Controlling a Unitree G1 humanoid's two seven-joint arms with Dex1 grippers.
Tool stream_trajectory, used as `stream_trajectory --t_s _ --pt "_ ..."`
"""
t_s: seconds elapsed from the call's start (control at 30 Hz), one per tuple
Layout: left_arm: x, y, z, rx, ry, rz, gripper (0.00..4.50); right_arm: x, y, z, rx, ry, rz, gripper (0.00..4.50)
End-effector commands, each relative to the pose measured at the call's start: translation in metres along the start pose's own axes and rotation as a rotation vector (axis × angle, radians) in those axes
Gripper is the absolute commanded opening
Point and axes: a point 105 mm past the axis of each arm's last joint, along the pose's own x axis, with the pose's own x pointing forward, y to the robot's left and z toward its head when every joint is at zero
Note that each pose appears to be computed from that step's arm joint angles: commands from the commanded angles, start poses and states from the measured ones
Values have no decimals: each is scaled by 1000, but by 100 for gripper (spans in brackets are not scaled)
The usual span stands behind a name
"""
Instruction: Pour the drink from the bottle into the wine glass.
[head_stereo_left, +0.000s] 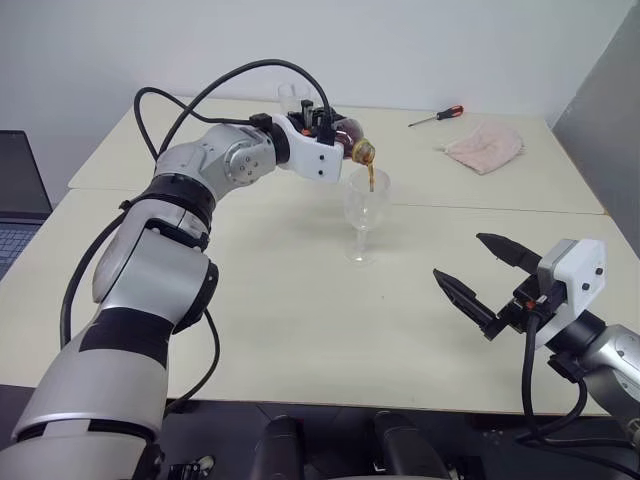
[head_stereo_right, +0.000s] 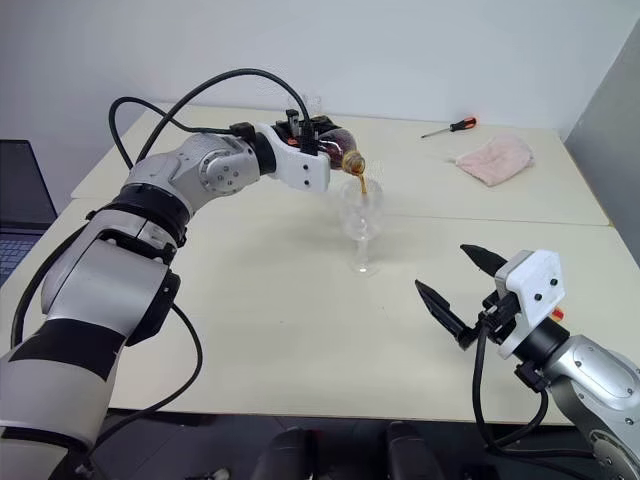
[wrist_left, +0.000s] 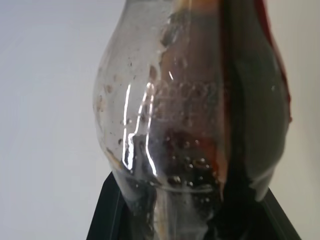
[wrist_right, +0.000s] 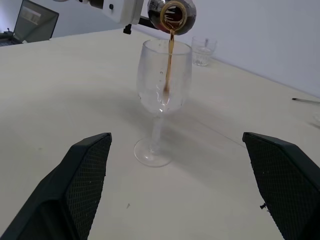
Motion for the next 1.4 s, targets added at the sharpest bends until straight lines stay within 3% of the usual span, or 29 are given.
stream_trajectory --t_s 0.03,1.4 --pt "-2 30 2 44 -11 84 115 -2 8 16 -57 -47 18 450" --pt "-2 32 0 114 3 67 114 -1 6 14 -44 -34 -6 450"
